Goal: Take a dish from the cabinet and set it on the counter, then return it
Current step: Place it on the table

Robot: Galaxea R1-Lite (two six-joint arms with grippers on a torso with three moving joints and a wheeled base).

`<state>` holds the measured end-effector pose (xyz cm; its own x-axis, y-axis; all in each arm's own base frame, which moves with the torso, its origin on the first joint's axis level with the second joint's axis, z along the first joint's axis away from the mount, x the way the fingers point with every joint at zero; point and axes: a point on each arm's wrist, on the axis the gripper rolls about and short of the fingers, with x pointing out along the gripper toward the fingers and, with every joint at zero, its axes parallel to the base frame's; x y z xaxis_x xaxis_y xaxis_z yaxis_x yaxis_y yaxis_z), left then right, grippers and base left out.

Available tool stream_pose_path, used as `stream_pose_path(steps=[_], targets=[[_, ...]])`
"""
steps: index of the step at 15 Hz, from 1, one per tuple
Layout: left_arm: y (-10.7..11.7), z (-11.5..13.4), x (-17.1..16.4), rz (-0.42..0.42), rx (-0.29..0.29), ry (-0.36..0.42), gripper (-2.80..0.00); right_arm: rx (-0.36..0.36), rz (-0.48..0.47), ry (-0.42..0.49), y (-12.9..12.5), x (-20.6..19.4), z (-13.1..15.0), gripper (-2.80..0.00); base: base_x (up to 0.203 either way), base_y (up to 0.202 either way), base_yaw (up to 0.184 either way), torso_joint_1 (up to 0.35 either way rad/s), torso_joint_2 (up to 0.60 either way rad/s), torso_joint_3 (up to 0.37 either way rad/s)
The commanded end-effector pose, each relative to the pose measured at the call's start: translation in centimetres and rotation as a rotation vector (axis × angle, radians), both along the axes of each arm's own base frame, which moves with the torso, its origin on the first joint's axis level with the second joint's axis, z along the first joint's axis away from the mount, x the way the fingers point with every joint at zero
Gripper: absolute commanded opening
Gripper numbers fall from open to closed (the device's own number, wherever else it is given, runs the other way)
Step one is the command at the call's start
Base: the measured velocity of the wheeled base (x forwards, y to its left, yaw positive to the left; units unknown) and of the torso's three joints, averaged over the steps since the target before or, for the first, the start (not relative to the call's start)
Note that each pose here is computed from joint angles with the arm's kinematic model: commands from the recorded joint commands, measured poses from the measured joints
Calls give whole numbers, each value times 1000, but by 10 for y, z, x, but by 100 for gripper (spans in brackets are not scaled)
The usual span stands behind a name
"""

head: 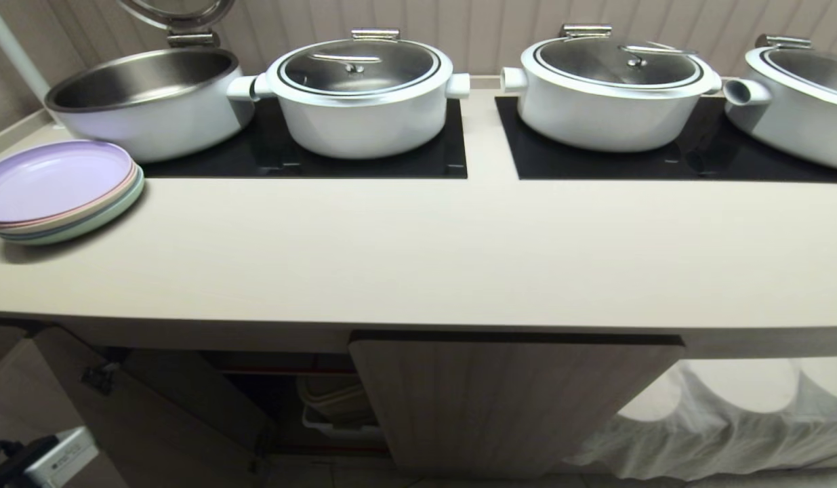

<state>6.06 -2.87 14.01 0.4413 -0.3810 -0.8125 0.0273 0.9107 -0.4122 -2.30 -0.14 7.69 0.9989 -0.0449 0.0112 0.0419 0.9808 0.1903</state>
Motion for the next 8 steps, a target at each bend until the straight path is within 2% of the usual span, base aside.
stream_pose_path(steps=[1, 4, 8], targets=[[0, 0, -1, 3, -4, -2, -280, 1, 0, 0, 0, 0, 0, -280, 0, 0, 0, 311, -602, -288], [1, 1, -2, 2, -1, 5, -280, 1, -1, 0, 0, 0, 0, -280, 0, 0, 0, 295, -568, -268], [2, 0, -4, 3, -1, 3, -280, 1, 0, 0, 0, 0, 0, -280, 0, 0, 0, 206, -394, -191]])
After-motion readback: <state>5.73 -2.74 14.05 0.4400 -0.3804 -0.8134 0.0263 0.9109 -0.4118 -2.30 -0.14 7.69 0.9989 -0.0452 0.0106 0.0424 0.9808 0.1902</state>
